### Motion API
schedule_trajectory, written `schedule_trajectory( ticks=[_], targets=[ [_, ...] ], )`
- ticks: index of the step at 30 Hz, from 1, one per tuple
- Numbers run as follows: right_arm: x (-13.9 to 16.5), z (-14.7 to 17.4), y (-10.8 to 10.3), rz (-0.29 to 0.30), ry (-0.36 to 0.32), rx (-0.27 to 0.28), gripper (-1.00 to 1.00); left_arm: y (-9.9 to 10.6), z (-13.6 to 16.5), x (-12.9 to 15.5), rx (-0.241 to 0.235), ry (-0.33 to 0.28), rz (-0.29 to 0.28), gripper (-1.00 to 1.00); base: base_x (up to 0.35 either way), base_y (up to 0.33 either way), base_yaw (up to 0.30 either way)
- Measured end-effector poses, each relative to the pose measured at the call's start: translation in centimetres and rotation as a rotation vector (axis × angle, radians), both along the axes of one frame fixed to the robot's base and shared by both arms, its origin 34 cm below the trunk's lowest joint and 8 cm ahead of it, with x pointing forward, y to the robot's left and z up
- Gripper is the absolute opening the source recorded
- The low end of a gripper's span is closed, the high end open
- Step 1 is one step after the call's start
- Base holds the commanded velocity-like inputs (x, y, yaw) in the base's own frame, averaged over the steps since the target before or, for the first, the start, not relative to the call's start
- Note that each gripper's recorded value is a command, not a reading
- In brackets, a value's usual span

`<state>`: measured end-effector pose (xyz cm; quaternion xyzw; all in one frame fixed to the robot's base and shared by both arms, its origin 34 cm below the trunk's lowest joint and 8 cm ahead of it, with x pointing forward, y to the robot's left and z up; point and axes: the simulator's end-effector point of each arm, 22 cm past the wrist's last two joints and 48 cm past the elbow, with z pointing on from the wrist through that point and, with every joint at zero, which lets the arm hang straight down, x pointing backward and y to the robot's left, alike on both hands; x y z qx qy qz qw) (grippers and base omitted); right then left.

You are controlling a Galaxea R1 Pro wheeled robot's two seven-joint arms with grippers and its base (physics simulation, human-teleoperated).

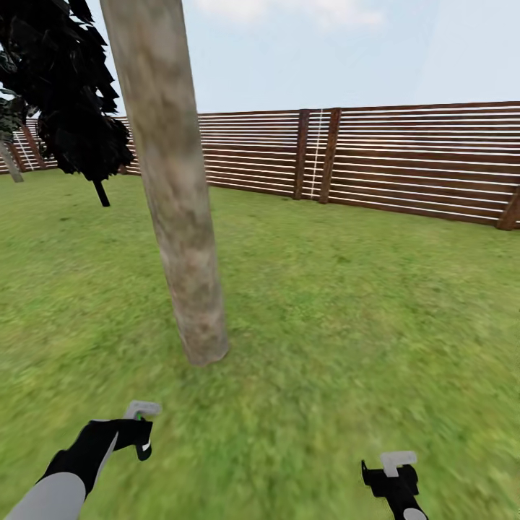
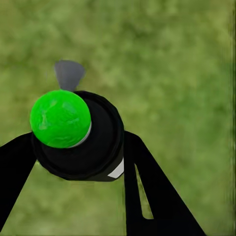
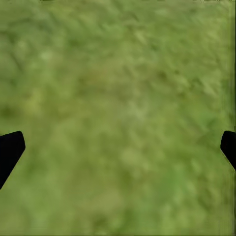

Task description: In the garden, pick up the pesticide atomizer on the floor and spray pesticide onto both trees until each tree trunk is fully covered.

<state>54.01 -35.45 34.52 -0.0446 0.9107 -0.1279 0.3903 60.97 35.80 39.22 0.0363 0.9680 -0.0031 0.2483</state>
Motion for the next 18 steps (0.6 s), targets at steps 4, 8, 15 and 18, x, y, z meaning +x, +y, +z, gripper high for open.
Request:
schedule_trajectory(
  ticks=[4,8,15,18],
  targets=[
    [0.2,0.1,0.6,0.009,-0.004,0.004,1.00,-0.1,0.0,0.0,-0.002,0.001,-0.001,-1.00,0.179,-0.293,0.000],
    [0.3,0.1,0.5,0.008,-0.007,0.003,1.00,-0.6,-0.2,-0.1,-0.009,0.005,-0.003,-1.00,0.184,-0.290,0.000],
    [0.1,0.0,0.5,0.004,-0.003,0.007,1.00,-2.2,-0.2,0.2,-0.021,-0.003,-0.019,-1.00,0.156,-0.289,0.000],
    [0.0,0.0,0.3,0.003,-0.001,0.004,1.00,-2.3,-0.1,0.3,-0.022,-0.007,-0.019,-1.00,0.024,-0.289,0.000]
  ],
)
